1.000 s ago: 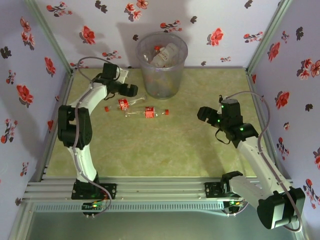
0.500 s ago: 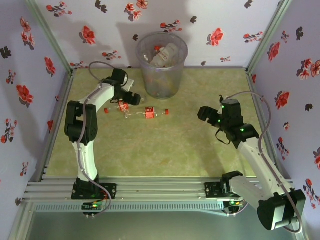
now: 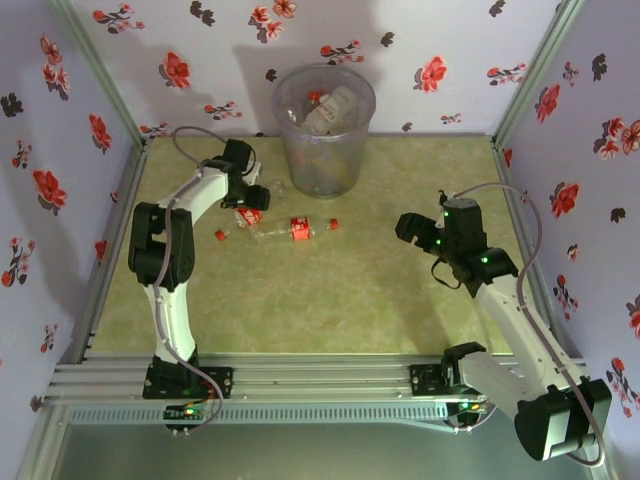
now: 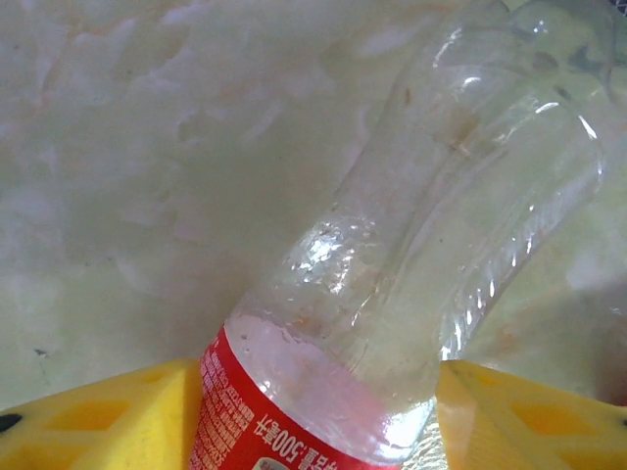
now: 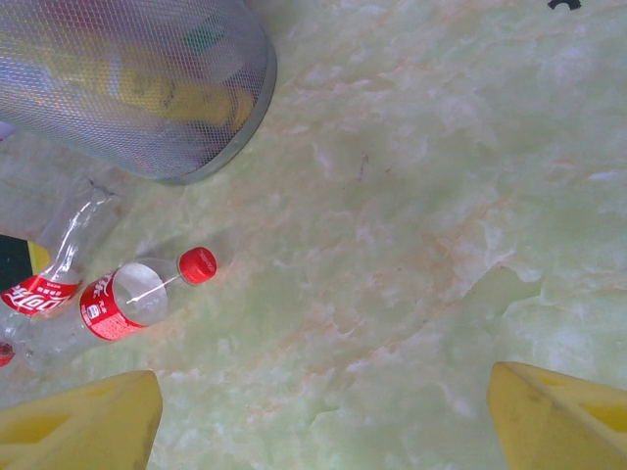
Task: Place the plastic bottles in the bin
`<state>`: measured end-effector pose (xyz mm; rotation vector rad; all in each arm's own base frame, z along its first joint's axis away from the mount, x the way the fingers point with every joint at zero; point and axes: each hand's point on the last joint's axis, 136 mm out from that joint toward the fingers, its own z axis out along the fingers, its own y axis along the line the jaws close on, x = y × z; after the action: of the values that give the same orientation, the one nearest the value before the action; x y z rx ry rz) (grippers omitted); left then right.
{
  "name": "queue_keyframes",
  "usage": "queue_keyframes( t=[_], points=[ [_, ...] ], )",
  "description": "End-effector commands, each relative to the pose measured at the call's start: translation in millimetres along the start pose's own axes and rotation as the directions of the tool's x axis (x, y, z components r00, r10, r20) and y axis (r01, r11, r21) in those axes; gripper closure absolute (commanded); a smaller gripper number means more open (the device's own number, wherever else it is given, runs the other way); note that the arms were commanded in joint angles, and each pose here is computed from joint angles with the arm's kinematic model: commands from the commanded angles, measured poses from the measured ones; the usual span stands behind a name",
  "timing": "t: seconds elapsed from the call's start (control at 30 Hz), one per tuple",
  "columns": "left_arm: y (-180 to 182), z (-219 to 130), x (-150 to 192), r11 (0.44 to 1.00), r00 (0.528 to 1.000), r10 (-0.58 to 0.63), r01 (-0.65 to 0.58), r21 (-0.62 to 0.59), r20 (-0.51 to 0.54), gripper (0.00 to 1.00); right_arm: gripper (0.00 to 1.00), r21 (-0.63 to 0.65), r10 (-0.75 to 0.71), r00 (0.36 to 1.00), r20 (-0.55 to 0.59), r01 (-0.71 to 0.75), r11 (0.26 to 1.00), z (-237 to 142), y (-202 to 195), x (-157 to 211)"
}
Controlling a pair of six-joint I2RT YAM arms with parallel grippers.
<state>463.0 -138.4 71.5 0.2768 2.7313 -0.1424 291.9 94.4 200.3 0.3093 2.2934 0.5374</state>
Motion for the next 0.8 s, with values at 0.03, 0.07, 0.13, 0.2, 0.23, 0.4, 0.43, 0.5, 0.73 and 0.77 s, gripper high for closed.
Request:
queue_keyframes(
  t=[0.03, 0.07, 0.13, 0.2, 0.23, 0.4, 0.43, 0.5, 0.73, 0.77],
  points=[
    [-1, -15, 17, 0.999, 0.997, -0.044, 0.042, -0.031, -0.057, 0.24, 0.13, -0.002, 0.001, 1.000, 0.022, -0.001, 1.000, -1, 1, -2],
    [-3, -16, 14, 0.999, 0.999, -0.021, 0.020, -0.027, -0.046, 0.17, 0.13, -0.004, 0.001, 1.000, 0.022, -0.001, 1.000, -1, 1, -2],
    [-8, -17, 11, 0.999, 0.999, 0.035, -0.036, -0.021, -0.039, 0.03, 0.13, -0.006, 0.002, 1.000, 0.018, -0.002, 1.000, 1, 1, -2],
    [-10, -12, 10, 0.997, 0.996, 0.071, -0.072, -0.019, -0.048, 0.00, 0.13, -0.008, 0.006, 1.000, 0.017, -0.005, 1.000, 0, 2, -1],
    [-9, -8, 10, 0.997, 0.995, 0.078, -0.080, -0.021, -0.054, 0.00, 0.13, -0.007, 0.006, 1.000, 0.018, -0.006, 1.000, 0, 1, -1],
    [-9, 12, 8, 0.996, 0.993, 0.090, -0.092, -0.021, -0.074, 0.00, 0.13, -0.003, 0.002, 1.000, 0.025, -0.002, 1.000, -3, 1, -2],
    [-8, 16, 8, 0.996, 0.993, 0.087, -0.089, -0.024, -0.080, 0.01, 0.13, -0.002, 0.000, 1.000, 0.024, 0.000, 1.000, -4, 1, -2],
    [-2, 22, 8, 0.997, 0.994, 0.064, -0.068, -0.045, -0.090, 0.06, 0.13, -0.001, -0.001, 1.000, 0.022, 0.001, 1.000, -4, 1, -2],
    [16, 24, 7, 0.997, 0.996, -0.025, 0.019, -0.069, -0.088, 0.28, 0.13, 0.008, -0.008, 1.000, 0.029, 0.008, 1.000, -6, 0, -4],
    [18, 23, 6, 0.997, 0.996, -0.030, 0.023, -0.076, -0.087, 0.30, 0.13, 0.008, -0.009, 1.000, 0.028, 0.009, 1.000, -5, 0, -4]
  ],
)
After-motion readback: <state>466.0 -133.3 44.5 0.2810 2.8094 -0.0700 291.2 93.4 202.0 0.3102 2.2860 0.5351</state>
